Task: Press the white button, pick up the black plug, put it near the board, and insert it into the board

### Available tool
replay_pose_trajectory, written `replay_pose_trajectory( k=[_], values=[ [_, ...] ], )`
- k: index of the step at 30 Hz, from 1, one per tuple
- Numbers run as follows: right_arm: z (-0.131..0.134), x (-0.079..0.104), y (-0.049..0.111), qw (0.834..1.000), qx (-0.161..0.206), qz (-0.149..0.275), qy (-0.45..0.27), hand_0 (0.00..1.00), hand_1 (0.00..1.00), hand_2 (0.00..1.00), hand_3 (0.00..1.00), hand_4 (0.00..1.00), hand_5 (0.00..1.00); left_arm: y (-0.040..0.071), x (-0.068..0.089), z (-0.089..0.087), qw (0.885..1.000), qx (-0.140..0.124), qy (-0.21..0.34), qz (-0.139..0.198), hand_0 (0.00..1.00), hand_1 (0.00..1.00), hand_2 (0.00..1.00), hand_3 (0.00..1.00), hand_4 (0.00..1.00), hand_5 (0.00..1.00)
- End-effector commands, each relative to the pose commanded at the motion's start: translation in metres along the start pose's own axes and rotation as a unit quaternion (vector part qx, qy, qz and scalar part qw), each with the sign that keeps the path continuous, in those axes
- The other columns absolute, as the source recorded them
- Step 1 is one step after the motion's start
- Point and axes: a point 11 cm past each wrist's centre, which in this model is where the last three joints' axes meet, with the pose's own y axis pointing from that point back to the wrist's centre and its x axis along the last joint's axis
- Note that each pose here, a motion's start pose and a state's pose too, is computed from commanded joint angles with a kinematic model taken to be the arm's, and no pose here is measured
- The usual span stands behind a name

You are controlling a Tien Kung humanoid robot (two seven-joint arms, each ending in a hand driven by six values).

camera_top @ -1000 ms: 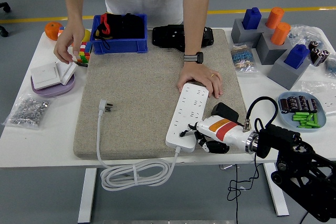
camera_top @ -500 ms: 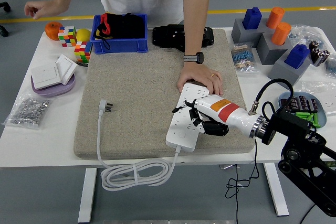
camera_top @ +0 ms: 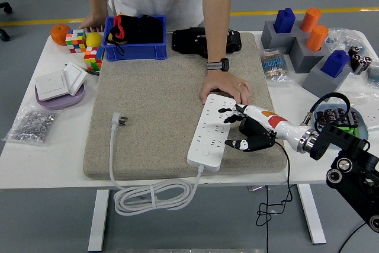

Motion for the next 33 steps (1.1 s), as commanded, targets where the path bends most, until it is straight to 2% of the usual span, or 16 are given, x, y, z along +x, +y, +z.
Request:
replay_pose_trajectory(
  k=[1,2,8,13,14,19,20,22,25,26,31,32,33],
  values=[
    [0.002,0.001,0.0,1.0,-0.002,0.004,-0.003,0.907,0.928,0.925,0.953,0.998,0.509,0.0,0.0,0.0,1.0,-0.001,0.0,0.0,0.739,0.719,0.694,0.764,0.686,0.29],
    [0.003,0.001,0.0,1.0,-0.002,0.008,-0.003,0.921,0.943,0.941,0.985,0.998,0.566,0.0,0.0,0.001,1.0,-0.001,0.0,0.0,0.739,0.718,0.695,0.764,0.686,0.288],
    [0.009,0.015,-0.001,0.999,-0.004,0.049,0.016,0.918,0.928,0.921,0.976,0.998,0.584,0.0,0.001,0.001,1.0,0.001,0.0,0.001,0.739,0.718,0.694,0.763,0.686,0.289],
    [0.025,0.022,0.003,0.996,-0.022,0.072,0.043,0.918,0.928,0.921,0.976,0.998,0.584,0.0,0.0,0.001,1.0,0.0,0.0,0.0,0.739,0.718,0.694,0.763,0.686,0.289],
    [0.029,0.021,0.004,0.996,-0.025,0.072,0.045,0.852,0.845,0.827,0.925,0.998,0.44,0.0,0.0,0.001,1.0,0.0,0.0,0.0,0.739,0.719,0.694,0.764,0.686,0.288],
    [0.039,0.012,0.007,0.996,-0.036,0.07,0.046,0.852,0.845,0.827,0.925,0.998,0.44,0.0,-0.001,0.0,1.0,0.002,0.0,0.0,0.739,0.719,0.694,0.764,0.686,0.288],
    [0.039,0.01,0.007,0.996,-0.036,0.071,0.047,0.822,0.821,0.789,0.922,0.998,0.433,0.0,-0.001,0.0,1.0,0.003,0.0,0.0,0.74,0.719,0.694,0.764,0.685,0.288],
    [0.04,0.008,0.008,0.996,-0.036,0.072,0.049,0.822,0.821,0.789,0.922,0.998,0.433,0.0,-0.001,0.0,1.0,0.002,0.0,0.0,0.74,0.719,0.694,0.764,0.685,0.288],
    [0.042,0.006,0.008,0.994,-0.035,0.084,0.055,0.822,0.821,0.789,0.922,0.998,0.433,0.0,-0.001,0.001,1.0,0.002,-0.001,0.0,0.74,0.719,0.694,0.764,0.685,0.288],
    [0.043,0.005,0.008,0.994,-0.035,0.089,0.056,0.712,0.717,0.707,0.839,0.998,0.394,0.0,-0.001,0.001,1.0,0.001,-0.001,0.0,0.739,0.719,0.694,0.763,0.685,0.288],
    [0.051,0.003,0.009,0.992,-0.032,0.106,0.055,0.712,0.717,0.707,0.839,0.998,0.394,0.0,-0.001,0.002,1.0,-0.001,-0.002,-0.001,0.739,0.719,0.694,0.763,0.685,0.288],
    [0.051,0.003,0.009,0.992,-0.03,0.108,0.054,0.696,0.704,0.677,0.788,0.998,0.355,0.0,-0.001,0.002,1.0,-0.001,-0.003,-0.001,0.74,0.719,0.694,0.764,0.685,0.289],
    [0.052,0.002,0.009,0.992,-0.028,0.111,0.055,0.696,0.704,0.677,0.788,0.998,0.355,0.0,-0.001,0.002,1.0,0.0,-0.003,0.0,0.74,0.719,0.694,0.764,0.685,0.289]
  ],
)
